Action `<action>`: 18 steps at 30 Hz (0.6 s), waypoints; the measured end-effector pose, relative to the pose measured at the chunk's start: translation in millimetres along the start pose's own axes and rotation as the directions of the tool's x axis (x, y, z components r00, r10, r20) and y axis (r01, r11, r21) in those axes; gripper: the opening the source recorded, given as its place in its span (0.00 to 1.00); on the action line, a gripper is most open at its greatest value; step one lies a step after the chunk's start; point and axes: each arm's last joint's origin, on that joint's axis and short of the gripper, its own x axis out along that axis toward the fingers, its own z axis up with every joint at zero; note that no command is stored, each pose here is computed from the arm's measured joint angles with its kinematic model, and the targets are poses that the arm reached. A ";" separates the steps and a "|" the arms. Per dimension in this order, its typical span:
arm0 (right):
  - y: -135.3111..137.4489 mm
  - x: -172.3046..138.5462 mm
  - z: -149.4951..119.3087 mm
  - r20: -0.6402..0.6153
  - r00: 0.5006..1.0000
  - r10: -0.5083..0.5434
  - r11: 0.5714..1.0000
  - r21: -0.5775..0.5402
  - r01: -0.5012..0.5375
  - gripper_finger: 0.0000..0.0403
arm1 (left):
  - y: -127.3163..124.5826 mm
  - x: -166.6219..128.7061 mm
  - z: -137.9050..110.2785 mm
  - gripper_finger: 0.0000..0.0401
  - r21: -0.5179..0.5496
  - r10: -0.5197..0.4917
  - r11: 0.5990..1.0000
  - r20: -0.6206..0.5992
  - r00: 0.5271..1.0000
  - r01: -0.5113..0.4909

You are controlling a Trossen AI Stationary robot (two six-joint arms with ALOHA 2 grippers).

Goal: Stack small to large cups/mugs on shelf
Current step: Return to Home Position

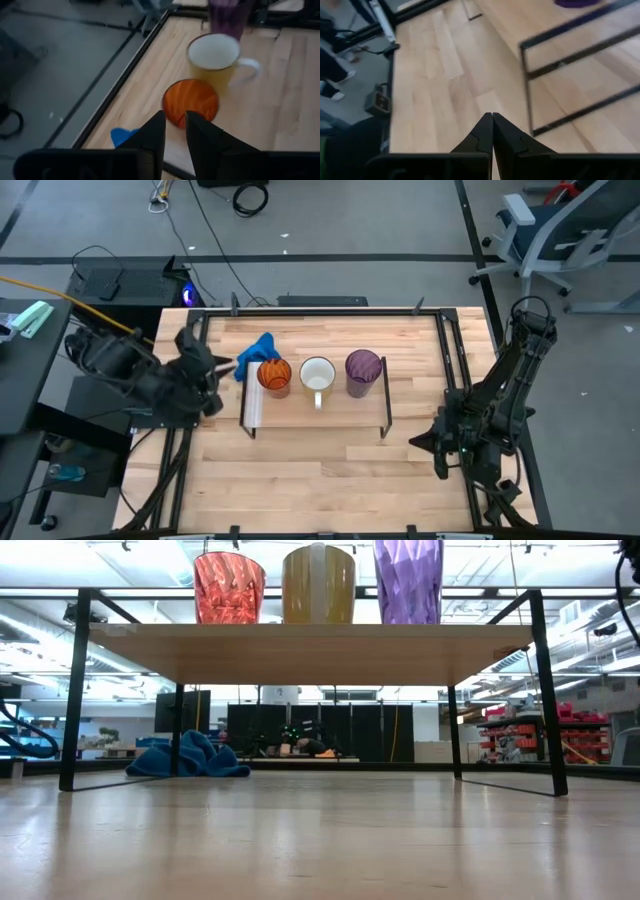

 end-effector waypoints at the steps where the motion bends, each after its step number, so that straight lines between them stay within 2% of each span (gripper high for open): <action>1: 1.6 -0.2 0.2 0.004 1.000 0.012 1.000 -0.009 -0.012 0.03 | -4.3 -0.6 0.3 0.21 0.005 -0.002 1.000 0.018 1.000 0.001; 5: 10.6 0.7 5.0 0.047 0.997 0.068 0.996 -0.057 -0.065 0.03 | -19.6 -5.3 7.4 0.22 0.026 -0.081 0.997 0.100 0.992 0.079; 7: 15.3 1.2 7.5 0.047 0.993 0.105 0.991 -0.090 -0.101 0.03 | -29.5 -7.7 16.3 0.23 0.063 -0.182 0.983 0.145 0.973 0.174; 9: 18.3 0.6 10.4 0.046 0.989 0.137 0.984 -0.121 -0.131 0.03 | -37.7 -10.7 26.9 0.23 0.122 -0.320 0.946 0.187 0.929 0.302; 12: 18.9 -0.4 14.4 0.058 0.986 0.154 0.978 -0.153 -0.144 0.03 | -46.2 -13.6 44.4 0.22 0.251 -0.519 0.851 0.259 0.815 0.462; 14: 18.3 -1.6 15.9 0.062 0.985 0.160 0.975 -0.163 -0.148 0.03 | -50.0 -12.3 52.2 0.21 0.341 -0.629 0.770 0.272 0.728 0.539; 18: 17.7 -3.1 17.5 0.065 0.984 0.167 0.973 -0.174 -0.154 0.03 | -48.0 -1.5 63.7 0.20 0.459 -0.776 0.621 0.247 0.581 0.635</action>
